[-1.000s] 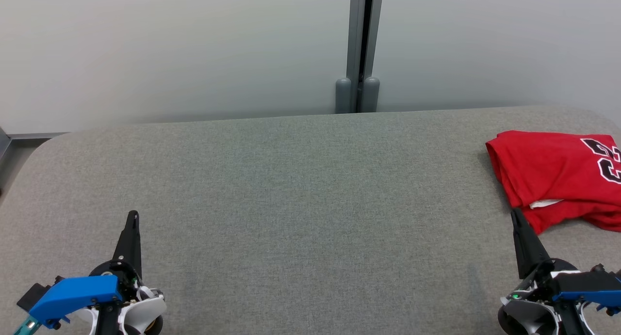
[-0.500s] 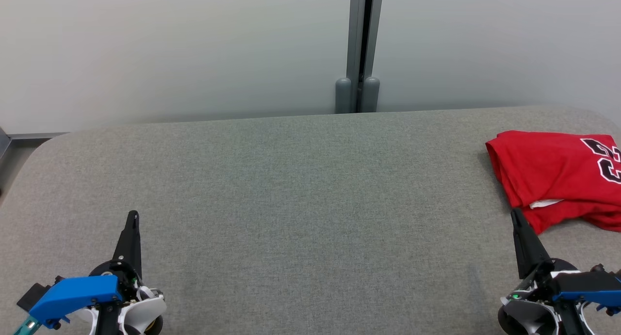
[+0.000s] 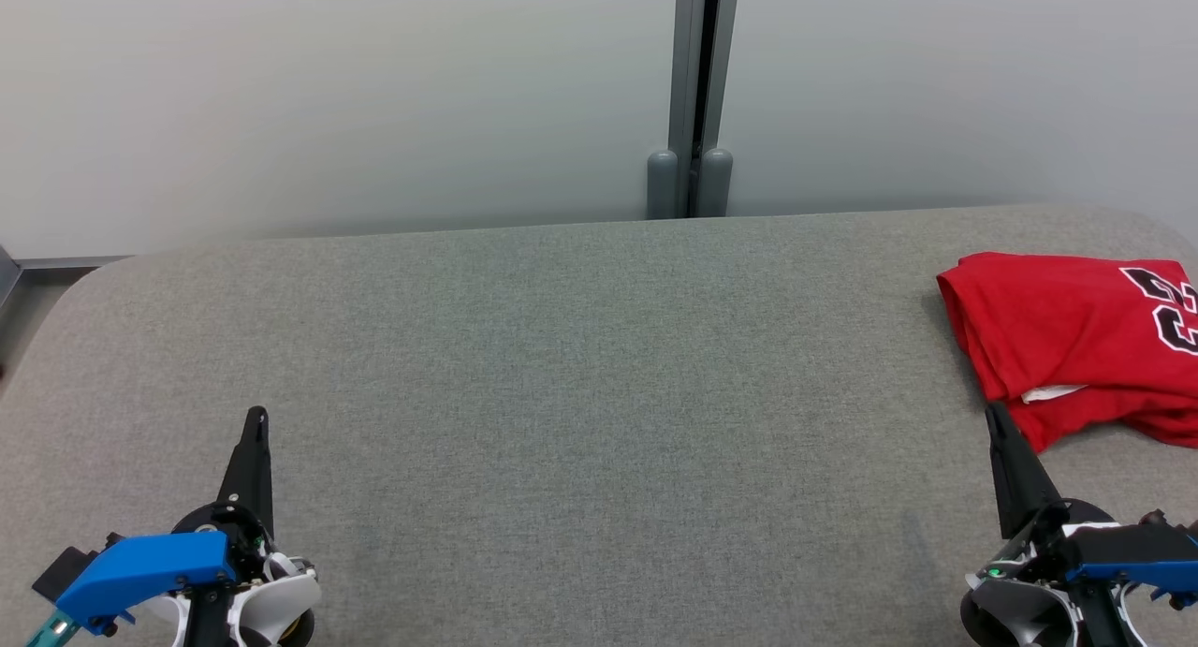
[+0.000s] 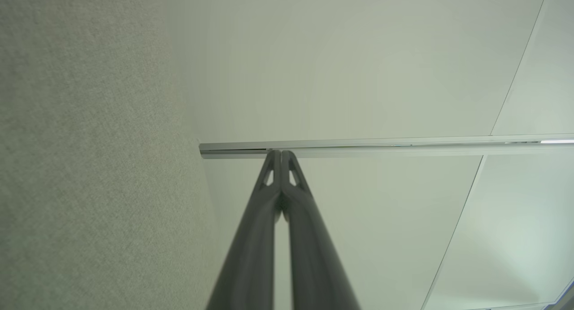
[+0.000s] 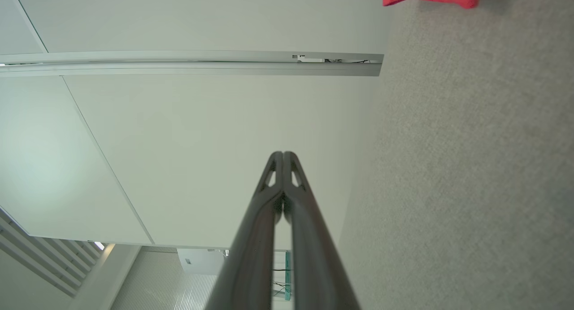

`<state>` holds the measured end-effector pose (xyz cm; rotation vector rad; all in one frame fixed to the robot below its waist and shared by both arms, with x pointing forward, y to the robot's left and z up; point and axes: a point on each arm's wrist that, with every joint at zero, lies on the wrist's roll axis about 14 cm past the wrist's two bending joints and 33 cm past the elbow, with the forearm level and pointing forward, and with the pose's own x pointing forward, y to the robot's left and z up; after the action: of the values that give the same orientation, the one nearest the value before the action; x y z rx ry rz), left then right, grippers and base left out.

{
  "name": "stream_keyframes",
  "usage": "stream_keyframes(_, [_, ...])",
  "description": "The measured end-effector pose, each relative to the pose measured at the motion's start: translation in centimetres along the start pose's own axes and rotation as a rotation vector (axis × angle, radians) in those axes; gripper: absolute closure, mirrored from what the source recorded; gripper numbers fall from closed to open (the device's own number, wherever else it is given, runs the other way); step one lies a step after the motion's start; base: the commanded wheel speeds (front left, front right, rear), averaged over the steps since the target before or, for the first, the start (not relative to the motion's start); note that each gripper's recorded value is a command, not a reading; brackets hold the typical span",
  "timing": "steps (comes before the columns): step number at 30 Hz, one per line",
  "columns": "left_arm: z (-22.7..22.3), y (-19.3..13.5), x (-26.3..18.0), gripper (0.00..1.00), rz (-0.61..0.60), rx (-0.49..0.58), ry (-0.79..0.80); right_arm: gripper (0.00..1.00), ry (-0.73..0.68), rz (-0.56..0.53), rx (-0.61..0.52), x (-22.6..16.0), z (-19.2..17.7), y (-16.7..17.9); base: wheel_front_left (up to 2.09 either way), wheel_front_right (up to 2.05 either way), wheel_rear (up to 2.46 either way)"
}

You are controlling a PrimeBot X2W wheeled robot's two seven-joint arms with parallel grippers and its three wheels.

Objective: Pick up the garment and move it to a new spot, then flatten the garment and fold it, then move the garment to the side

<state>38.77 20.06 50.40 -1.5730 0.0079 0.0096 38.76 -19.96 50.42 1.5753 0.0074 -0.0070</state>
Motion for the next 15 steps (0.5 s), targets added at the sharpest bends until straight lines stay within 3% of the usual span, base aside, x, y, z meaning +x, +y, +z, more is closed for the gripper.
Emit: stream_keyframes(15, [0.00,0.00,0.00,1.00,0.000,0.000,0.000,1.00,0.000,0.000,0.000,0.00,0.00,0.00,0.00,0.00,0.00])
